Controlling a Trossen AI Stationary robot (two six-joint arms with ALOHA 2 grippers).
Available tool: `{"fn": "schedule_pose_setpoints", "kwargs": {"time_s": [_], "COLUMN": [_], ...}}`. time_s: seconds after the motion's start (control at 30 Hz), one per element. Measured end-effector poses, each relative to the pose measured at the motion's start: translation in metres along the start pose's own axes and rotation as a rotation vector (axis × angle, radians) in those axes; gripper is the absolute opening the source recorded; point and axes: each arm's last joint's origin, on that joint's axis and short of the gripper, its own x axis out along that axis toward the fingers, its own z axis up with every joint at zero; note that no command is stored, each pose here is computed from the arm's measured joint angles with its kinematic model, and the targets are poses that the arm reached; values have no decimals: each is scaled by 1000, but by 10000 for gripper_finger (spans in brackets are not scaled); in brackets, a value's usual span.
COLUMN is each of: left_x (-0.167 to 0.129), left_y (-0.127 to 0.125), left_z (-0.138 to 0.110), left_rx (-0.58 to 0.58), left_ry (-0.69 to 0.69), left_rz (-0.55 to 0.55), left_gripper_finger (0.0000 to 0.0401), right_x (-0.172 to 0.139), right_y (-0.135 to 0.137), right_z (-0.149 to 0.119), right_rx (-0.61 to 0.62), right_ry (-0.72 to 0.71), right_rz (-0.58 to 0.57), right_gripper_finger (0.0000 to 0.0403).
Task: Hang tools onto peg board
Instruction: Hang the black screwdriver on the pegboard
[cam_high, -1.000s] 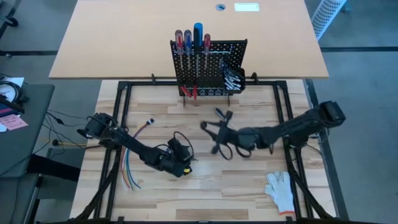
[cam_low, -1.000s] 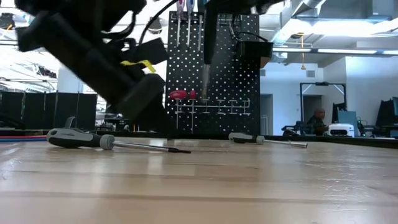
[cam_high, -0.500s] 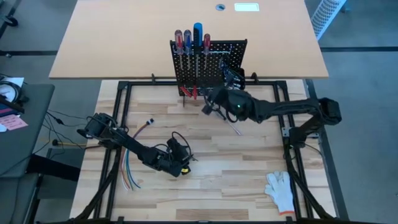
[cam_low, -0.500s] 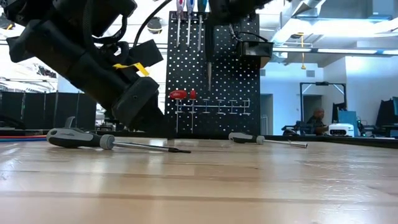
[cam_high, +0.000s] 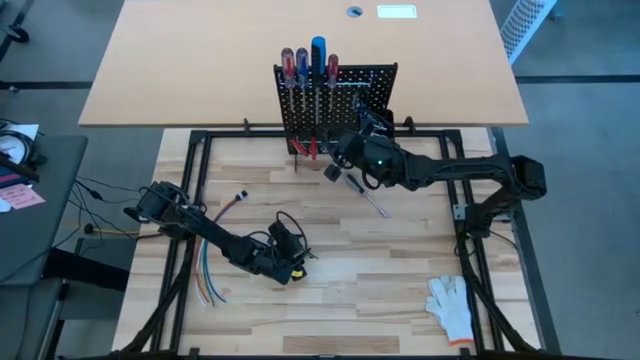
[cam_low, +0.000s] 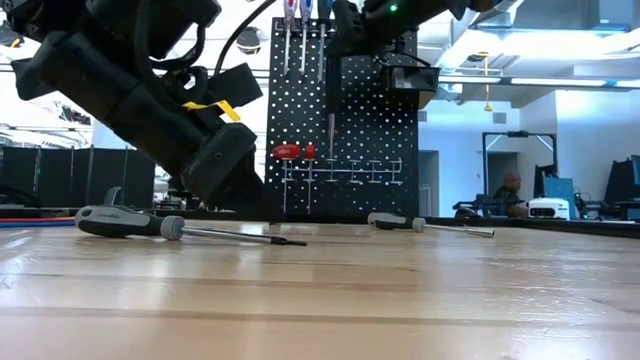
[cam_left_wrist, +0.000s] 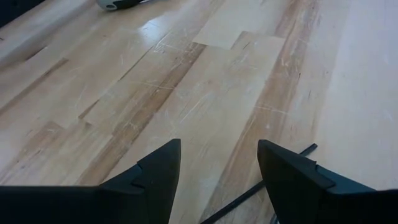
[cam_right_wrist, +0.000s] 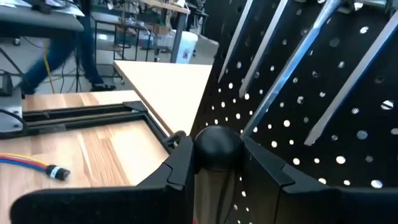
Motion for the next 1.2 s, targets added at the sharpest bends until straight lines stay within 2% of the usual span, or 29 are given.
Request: {"fn": "schedule_pose_setpoints", "kwargs": {"time_s": [0.23,0.53,1.2], "left_x": [0,0,0], "left_y": [0,0,-1], "left_z": [0,1,1], "left_rx": [-3,-5,-5], "left_ry": [-2,-4,-1], "left_rz": [-1,-3,-10], "left_gripper_finger": [207,207,207], "right_x": [7,30,33], "right_y": [-4,-3,-11], "right_z": [-6,-30,-34], "right_rx": [50,62,100], "right_ry": [20,90,113], "right_rz": [-8,6,-16], "right_gripper_finger": [96,96,120]}}
